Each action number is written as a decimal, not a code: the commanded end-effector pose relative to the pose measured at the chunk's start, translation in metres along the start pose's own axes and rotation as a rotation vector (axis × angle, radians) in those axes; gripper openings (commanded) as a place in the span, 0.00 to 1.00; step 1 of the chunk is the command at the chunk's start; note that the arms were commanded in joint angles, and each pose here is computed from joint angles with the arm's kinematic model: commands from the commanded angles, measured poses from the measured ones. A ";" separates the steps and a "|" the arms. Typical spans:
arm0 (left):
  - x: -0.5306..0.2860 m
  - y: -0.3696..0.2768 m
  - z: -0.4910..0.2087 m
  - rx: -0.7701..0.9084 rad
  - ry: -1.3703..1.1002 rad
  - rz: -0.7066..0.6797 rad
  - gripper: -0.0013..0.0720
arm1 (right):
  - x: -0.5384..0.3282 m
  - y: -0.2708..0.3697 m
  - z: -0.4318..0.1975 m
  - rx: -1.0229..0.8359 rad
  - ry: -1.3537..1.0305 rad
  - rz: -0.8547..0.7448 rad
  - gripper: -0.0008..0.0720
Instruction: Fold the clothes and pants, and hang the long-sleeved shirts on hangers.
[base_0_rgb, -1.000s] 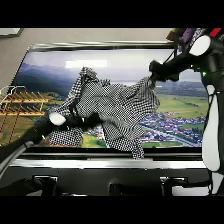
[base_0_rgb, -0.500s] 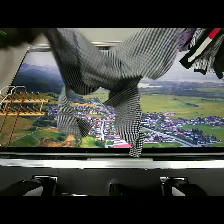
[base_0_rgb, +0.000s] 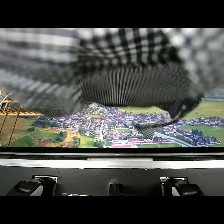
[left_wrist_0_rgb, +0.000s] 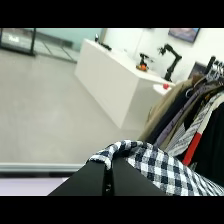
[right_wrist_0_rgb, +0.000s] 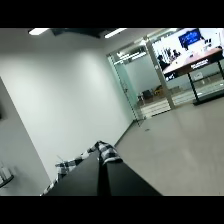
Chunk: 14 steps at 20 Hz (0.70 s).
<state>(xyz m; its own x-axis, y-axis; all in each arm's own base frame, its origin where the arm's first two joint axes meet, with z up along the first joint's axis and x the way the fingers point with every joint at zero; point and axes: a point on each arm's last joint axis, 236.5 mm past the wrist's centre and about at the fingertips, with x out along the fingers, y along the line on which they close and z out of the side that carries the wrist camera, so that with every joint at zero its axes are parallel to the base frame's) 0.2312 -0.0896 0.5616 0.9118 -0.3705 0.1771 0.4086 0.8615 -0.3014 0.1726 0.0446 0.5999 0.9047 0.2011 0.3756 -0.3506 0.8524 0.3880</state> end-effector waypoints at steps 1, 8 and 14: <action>-0.034 0.001 0.006 -0.009 -0.015 0.047 0.05 | -0.021 0.002 -0.003 0.047 0.031 -0.014 0.07; 0.066 0.081 -0.135 -0.103 0.406 0.198 0.05 | 0.114 -0.091 -0.133 0.104 0.351 -0.208 0.07; 0.211 0.199 -0.328 -0.212 0.662 0.338 0.05 | 0.233 -0.224 -0.368 0.224 0.688 -0.386 0.07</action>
<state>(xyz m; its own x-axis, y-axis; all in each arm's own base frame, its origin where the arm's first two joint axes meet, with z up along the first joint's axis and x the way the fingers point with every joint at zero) 0.4430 -0.1027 0.3174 0.8355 -0.3044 -0.4574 0.1054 0.9058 -0.4103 0.4716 0.0661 0.3921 0.9492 0.2049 -0.2389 -0.0436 0.8375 0.5447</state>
